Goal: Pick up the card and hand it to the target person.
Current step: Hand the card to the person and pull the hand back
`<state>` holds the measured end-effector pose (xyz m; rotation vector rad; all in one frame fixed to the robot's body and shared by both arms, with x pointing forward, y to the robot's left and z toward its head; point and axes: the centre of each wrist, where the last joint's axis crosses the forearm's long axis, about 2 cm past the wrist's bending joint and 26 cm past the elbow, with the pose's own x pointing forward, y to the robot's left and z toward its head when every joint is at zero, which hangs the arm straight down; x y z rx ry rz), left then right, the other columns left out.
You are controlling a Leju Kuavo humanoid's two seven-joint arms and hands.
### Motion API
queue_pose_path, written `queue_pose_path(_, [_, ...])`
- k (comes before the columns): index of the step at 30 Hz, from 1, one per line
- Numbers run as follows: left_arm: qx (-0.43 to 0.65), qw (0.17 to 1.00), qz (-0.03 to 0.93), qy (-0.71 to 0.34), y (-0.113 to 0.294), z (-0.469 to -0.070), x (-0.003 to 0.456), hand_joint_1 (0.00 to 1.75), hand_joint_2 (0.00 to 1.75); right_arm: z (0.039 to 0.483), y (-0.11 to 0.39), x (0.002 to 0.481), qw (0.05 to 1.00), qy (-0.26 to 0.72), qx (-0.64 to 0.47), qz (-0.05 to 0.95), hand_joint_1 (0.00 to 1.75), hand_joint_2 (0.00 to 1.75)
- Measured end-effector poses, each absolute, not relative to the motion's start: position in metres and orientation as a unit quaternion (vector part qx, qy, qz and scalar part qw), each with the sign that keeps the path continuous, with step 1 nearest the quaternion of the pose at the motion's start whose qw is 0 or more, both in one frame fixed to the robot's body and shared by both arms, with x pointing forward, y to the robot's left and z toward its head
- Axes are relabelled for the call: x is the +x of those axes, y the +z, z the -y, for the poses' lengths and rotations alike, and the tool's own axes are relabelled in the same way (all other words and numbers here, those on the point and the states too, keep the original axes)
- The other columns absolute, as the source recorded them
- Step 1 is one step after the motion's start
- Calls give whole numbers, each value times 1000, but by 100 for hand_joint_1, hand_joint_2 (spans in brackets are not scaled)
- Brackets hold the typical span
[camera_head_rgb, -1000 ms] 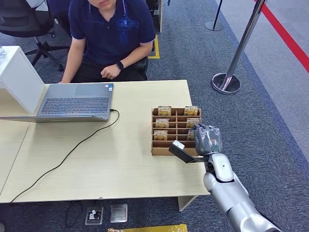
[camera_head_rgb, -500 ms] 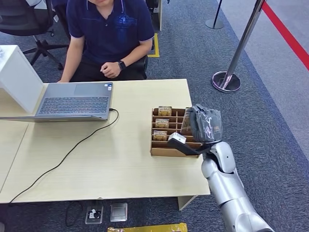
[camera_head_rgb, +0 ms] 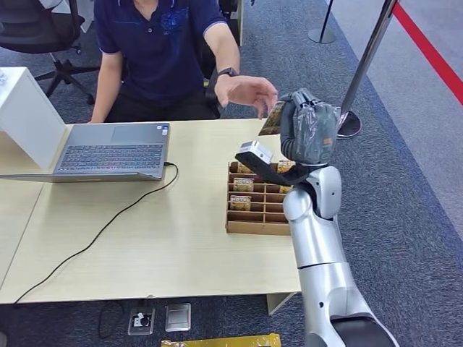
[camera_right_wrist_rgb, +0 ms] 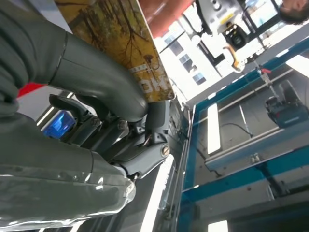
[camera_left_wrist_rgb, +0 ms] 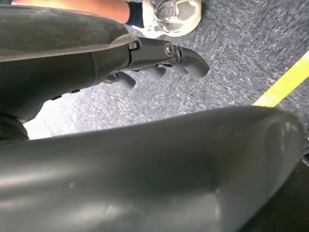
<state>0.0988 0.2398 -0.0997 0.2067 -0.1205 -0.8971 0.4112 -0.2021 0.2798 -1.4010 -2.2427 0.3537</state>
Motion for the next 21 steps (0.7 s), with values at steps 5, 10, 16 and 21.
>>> queue_pose_path(5, [99,896,56,-429,-101,-243,94,0,0,183,279,413,243,170,-521,800,175,175])
queue_pose_path(10, [99,898,53,-426,-102,-243,89,0,0,178,276,417,250,188,-529,789,175,175])
queue_pose_path(16, [100,898,50,-425,-102,-244,89,0,0,178,275,416,253,190,-533,785,175,175])
queue_pose_path(21, [100,899,51,-424,-102,-244,90,0,0,177,274,416,256,188,-531,786,173,175])
